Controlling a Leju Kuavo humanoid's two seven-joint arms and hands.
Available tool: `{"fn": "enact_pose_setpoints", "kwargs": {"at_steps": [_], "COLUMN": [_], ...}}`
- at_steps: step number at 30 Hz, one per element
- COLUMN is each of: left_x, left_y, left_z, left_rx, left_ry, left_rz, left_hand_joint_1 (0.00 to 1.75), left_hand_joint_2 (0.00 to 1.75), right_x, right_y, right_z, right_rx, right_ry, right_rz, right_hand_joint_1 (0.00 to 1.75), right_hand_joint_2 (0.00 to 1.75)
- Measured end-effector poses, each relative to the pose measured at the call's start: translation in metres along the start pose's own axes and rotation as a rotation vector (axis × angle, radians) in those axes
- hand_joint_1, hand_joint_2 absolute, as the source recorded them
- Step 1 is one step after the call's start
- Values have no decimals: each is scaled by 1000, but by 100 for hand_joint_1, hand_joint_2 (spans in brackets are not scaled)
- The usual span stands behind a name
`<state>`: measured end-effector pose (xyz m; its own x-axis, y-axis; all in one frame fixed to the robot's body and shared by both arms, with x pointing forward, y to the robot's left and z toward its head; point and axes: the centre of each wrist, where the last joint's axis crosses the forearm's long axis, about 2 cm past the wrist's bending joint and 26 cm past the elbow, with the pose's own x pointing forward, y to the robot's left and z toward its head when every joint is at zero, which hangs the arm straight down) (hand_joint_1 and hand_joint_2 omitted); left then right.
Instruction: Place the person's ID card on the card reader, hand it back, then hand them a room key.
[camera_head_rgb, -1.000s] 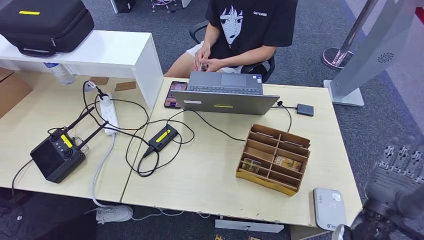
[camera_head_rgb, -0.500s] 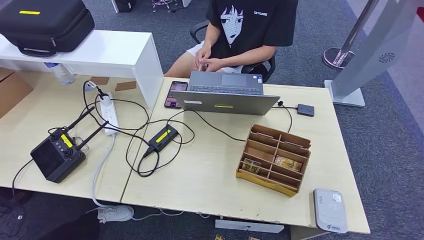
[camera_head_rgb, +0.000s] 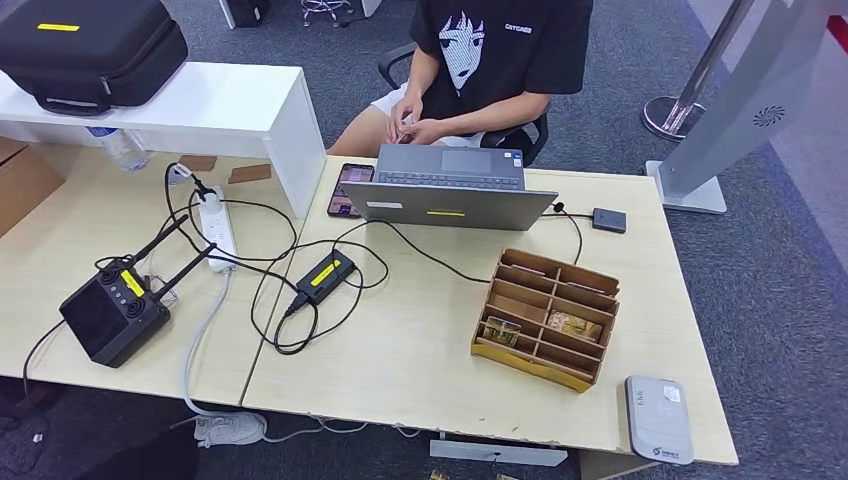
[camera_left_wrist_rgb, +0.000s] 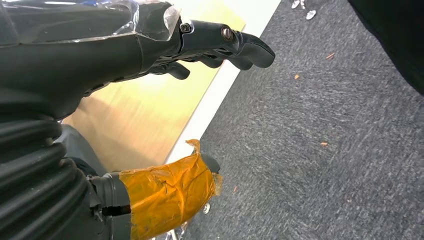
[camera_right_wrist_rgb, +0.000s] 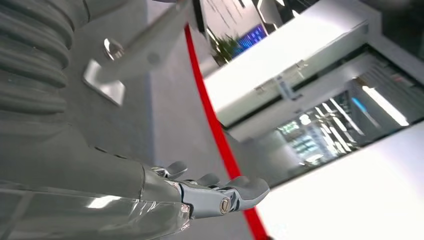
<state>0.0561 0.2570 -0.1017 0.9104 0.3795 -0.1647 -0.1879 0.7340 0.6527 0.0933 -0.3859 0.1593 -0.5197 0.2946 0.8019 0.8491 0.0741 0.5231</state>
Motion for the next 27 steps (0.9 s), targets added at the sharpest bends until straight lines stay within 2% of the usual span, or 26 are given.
{"fn": "enact_pose_setpoints", "kwargs": {"at_steps": [3, 5, 7, 12, 14, 18, 22, 27], "left_x": [0, 0, 0, -2, -2, -2, -2, -2], "left_y": [0, -1, -2, -5, -7, -8, -8, -8], "left_z": [0, 1, 2, 5, 7, 8, 9, 9], "left_rx": [0, -1, -4, -13, -15, -18, -18, -21], "left_ry": [-5, -9, -9, 19, 32, 47, 57, 81], "left_rz": [0, -1, -3, -7, -9, -13, -15, -9], "left_hand_joint_1": [0, 0, 0, 0, 0, 0, 0, 0], "left_hand_joint_2": [175, 175, 175, 175, 175, 175, 175, 175], "right_x": [0, 1, 2, 4, -4, -25, -45, -82], "right_y": [-5, -5, -3, 15, 24, 33, 30, 19], "right_z": [-8, -15, -24, -42, -46, -52, -55, -55], "right_rx": [1, 35, 101, 282, 347, 379, 404, 562], "right_ry": [-67, -161, -323, -734, -833, -851, -812, -759], "right_rz": [56, 134, 270, 673, 823, 961, 1051, 1282], "right_hand_joint_1": [0, 0, 0, 0, 0, 0, 0, 0], "right_hand_joint_2": [175, 87, 0, 0, 0, 0, 0, 0]}}
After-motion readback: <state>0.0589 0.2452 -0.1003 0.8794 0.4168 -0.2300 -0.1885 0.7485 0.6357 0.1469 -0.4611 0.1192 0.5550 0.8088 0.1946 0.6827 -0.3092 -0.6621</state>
